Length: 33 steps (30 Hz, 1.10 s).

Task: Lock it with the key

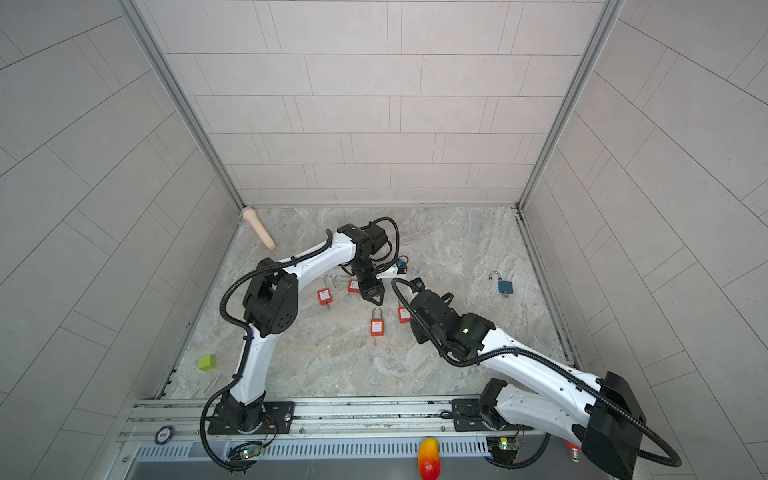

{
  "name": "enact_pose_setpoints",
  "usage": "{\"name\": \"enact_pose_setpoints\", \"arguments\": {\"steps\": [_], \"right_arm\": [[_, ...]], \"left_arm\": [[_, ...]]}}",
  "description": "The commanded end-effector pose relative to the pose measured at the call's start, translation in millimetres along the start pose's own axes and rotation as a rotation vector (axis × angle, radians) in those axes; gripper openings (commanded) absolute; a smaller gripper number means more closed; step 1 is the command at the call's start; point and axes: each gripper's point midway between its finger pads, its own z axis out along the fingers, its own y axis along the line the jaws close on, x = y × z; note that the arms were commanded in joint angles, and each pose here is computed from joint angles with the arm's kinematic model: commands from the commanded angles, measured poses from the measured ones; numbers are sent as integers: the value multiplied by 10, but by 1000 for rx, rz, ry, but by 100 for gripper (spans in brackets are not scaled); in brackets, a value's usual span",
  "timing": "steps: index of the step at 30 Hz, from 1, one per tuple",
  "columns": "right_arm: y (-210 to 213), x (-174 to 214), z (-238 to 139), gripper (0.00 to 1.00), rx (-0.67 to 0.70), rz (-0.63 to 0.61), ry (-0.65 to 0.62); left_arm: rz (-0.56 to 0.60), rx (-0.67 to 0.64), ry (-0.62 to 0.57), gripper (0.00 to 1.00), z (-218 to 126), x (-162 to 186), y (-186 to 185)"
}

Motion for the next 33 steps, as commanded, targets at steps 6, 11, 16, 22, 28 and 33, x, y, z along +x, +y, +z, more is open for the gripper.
{"name": "enact_pose_setpoints", "arguments": {"steps": [6, 11, 16, 22, 28, 33], "right_arm": [[245, -48, 63, 0, -8, 32, 123], [439, 95, 354, 0, -9, -24, 292], [692, 290, 697, 0, -50, -60, 493], [710, 279, 873, 0, -17, -87, 591], [653, 344, 942, 0, 11, -49, 669], [591, 359, 1008, 0, 28, -23, 688]], "left_arm": [[-243, -276, -370, 48, -1191, -5, 488], [-352, -336, -612, 49, -1519, 462, 302], [-397, -404, -733, 51, -1588, 797, -38], [-408, -433, -773, 53, -1565, 1008, -252], [-432, -428, -790, 53, -1550, 1047, -293], [-435, -425, -805, 53, -1570, 1049, -324]]}}
